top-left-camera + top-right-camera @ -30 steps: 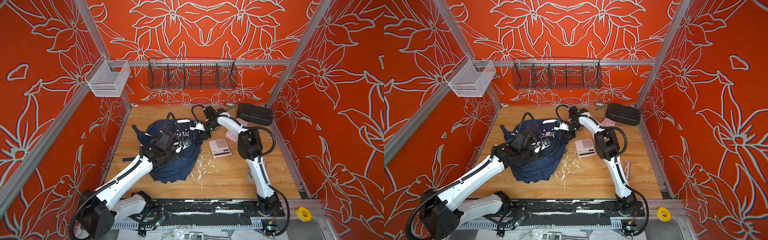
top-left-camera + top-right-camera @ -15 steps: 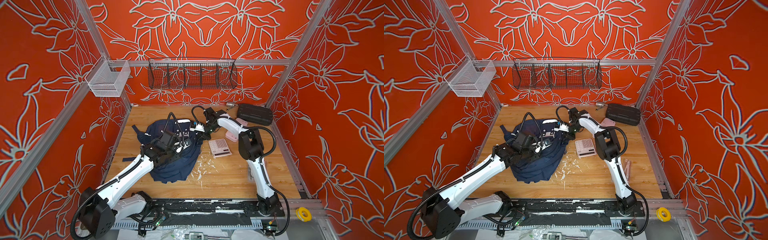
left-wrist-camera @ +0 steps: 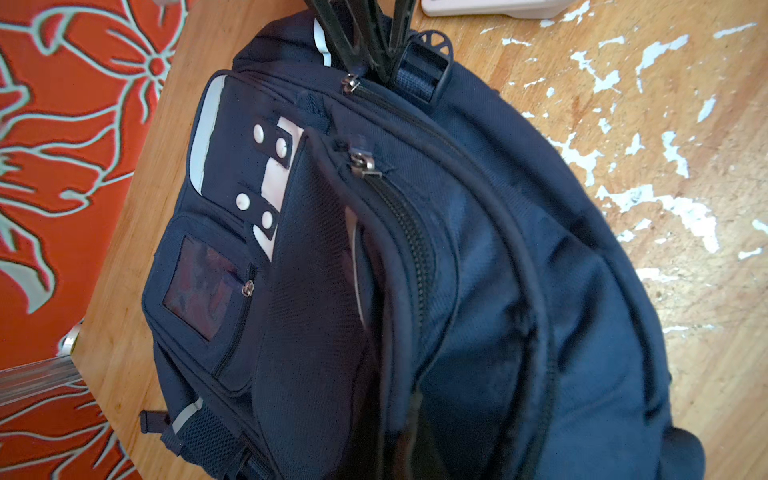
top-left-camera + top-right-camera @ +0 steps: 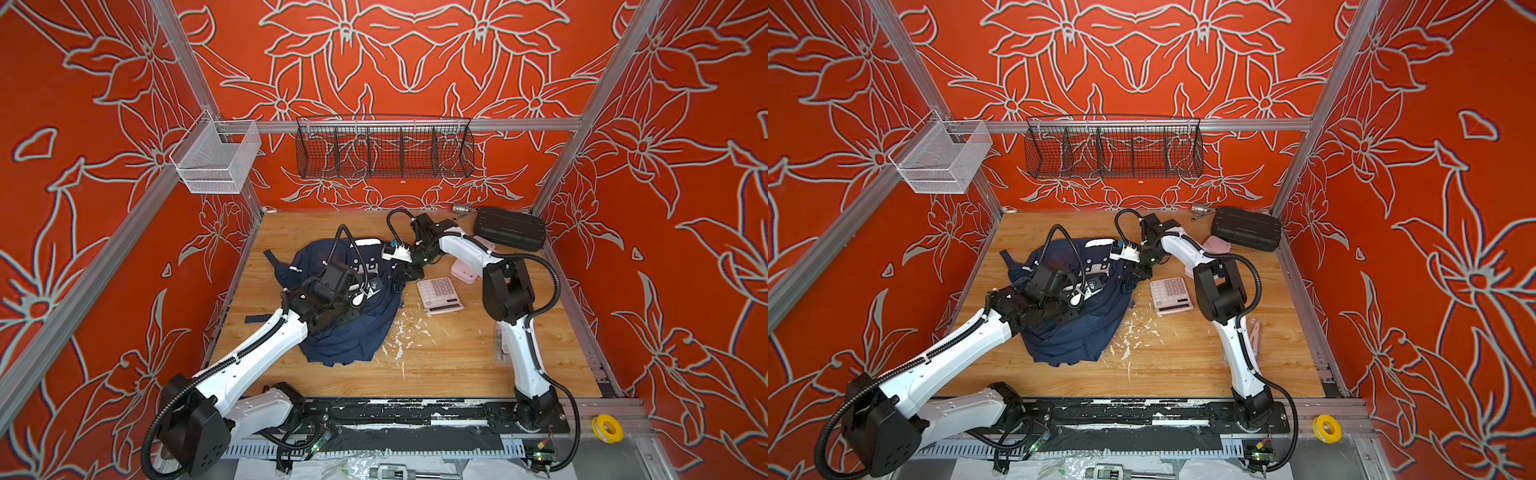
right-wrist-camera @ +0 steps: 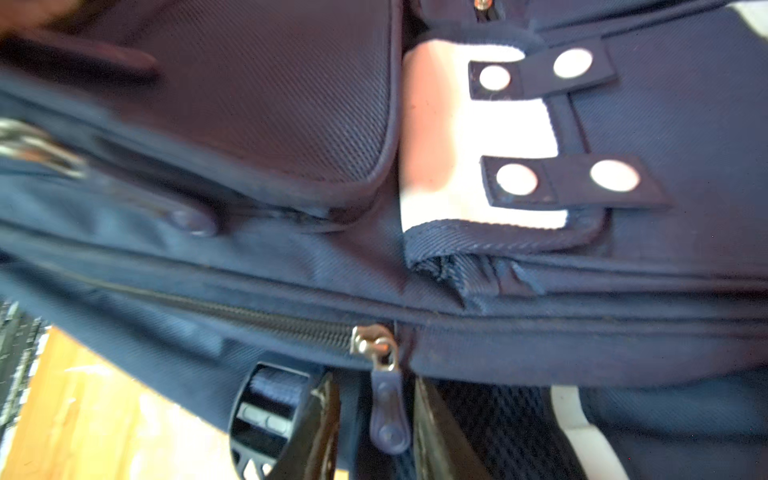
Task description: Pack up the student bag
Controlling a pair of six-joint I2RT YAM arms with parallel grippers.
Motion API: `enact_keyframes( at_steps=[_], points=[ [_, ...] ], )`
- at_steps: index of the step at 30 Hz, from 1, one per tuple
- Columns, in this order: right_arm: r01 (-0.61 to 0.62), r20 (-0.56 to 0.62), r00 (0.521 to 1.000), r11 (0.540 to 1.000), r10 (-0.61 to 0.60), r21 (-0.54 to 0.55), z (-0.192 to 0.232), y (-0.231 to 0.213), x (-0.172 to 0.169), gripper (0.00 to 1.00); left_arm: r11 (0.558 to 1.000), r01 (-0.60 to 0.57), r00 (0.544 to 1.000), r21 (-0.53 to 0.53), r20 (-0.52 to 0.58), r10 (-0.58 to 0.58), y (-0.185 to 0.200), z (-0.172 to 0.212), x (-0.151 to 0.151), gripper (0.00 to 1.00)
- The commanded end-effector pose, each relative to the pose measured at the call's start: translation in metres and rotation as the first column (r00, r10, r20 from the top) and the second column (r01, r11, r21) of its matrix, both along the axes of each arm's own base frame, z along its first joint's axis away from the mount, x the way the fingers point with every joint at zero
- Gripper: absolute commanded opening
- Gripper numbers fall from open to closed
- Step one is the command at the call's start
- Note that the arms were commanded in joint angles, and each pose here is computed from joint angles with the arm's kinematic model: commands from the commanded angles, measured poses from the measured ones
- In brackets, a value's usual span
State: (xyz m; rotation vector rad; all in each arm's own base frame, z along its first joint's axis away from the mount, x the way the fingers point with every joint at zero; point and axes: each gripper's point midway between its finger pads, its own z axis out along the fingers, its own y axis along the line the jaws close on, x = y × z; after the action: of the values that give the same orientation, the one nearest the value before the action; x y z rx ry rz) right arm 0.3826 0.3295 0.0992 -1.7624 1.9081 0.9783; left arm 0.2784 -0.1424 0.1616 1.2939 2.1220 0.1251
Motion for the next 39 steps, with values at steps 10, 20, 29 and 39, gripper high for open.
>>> enact_keyframes(
  at_steps=[10, 20, 29, 39],
  points=[
    [0.036, -0.072, 0.997, 0.999, -0.038, -0.018, -0.005, 0.000, 0.002, 0.20, 0.999, 0.003, 0.999, -0.039, 0.050, -0.001, -0.008, 0.016, 0.012, 0.00],
    [0.036, -0.041, 0.998, 0.999, -0.037, -0.015, -0.012, 0.003, 0.010, 0.34, 0.999, 0.009, 0.999, -0.054, 0.054, -0.006, -0.010, 0.020, 0.011, 0.00],
    [0.019, -0.086, 0.996, 0.999, -0.015, 0.046, -0.005, 0.011, -0.001, 0.25, 0.999, 0.003, 0.999, -0.052, 0.045, -0.001, -0.010, 0.018, 0.012, 0.00],
    [0.012, -0.071, 0.997, 0.999, -0.015, -0.041, -0.026, 0.012, 0.001, 0.29, 0.998, 0.003, 0.999, -0.056, 0.044, 0.000, -0.010, 0.017, 0.012, 0.00]
  ],
)
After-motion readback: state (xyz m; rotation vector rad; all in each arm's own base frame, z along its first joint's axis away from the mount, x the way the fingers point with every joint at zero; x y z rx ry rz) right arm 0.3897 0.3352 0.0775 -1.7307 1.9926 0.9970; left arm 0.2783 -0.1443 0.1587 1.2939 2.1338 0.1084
